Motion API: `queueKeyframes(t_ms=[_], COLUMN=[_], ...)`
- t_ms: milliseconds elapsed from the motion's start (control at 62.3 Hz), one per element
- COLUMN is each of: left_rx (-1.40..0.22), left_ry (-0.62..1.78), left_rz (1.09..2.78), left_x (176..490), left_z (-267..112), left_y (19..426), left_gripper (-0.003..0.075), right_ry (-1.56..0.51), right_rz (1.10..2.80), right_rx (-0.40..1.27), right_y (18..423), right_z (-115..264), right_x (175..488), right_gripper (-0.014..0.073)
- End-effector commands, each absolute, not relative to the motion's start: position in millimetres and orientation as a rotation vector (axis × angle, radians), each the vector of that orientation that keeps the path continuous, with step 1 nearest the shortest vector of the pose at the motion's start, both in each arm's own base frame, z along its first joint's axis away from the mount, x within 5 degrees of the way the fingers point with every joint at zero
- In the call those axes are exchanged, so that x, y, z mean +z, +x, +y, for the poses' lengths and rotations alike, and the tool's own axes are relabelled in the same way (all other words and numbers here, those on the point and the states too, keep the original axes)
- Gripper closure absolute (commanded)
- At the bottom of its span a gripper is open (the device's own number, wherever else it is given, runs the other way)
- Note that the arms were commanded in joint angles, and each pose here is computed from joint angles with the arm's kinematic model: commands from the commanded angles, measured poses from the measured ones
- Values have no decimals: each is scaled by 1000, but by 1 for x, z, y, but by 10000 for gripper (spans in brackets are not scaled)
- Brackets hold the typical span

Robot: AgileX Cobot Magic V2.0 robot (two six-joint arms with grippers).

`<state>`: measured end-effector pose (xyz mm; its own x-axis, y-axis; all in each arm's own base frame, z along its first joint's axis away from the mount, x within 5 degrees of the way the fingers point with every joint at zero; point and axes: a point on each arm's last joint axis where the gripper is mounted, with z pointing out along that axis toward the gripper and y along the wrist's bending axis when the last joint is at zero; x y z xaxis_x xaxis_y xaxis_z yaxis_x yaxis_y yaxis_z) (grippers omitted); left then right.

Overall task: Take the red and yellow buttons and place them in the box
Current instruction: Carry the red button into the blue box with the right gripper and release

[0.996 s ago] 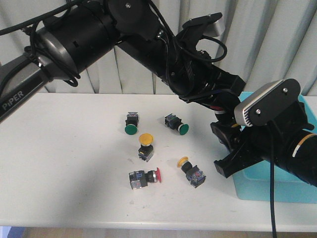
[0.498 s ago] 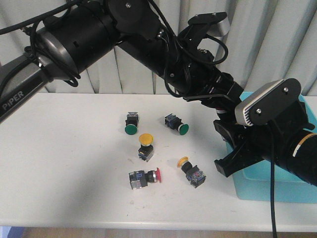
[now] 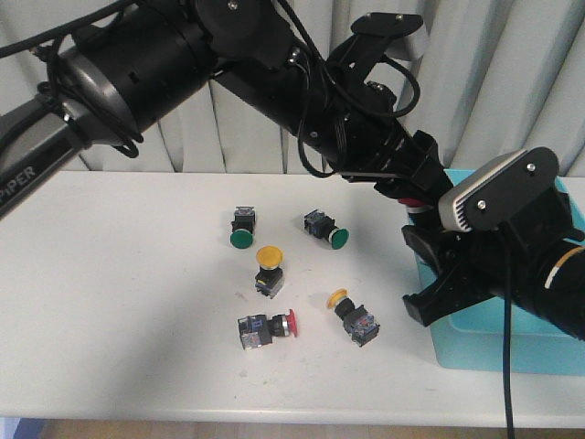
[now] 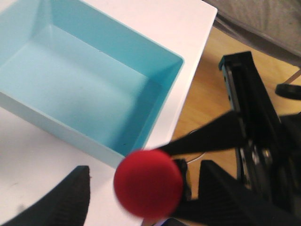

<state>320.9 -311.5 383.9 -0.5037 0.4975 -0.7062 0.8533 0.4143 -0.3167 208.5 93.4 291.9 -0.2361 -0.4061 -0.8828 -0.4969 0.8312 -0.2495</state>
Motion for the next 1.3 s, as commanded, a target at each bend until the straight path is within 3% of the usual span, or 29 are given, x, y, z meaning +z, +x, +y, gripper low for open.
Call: queueKeyframes(t_ms=[0,112,193,305,482,835,1028,1285], left_rx=[-847,-566,-332,-83,68,138,150,113], left_ry=[1093,1103,1054,875,714,744,788,744], left_rz=[1988,1967,1987,2035,2078,2288,2329,2335], left_x=[438,454,464,479,486,423,394,388], left_z=[-292,-268,-247,-216,-186,-180,-184,-186], left_y=[303,301,300,302,311,329,334,335], left_gripper=[227,265,334,491,730,727,727,722], right_ry=[-587,-512,-440,-295,-143,-61,-61,-99], right_rz=[1775,1808,1836,1875,2006,2434,2522,2585], right_rx=[83,78,75,55,6,80,107,134], right_y=[214,218,223,233,264,342,372,400], right_z=[85,75,64,43,13,-6,-6,-5], right_x=[311,316,319,322,303,220,192,178], right_gripper=[598,598,598,598,596,587,566,398])
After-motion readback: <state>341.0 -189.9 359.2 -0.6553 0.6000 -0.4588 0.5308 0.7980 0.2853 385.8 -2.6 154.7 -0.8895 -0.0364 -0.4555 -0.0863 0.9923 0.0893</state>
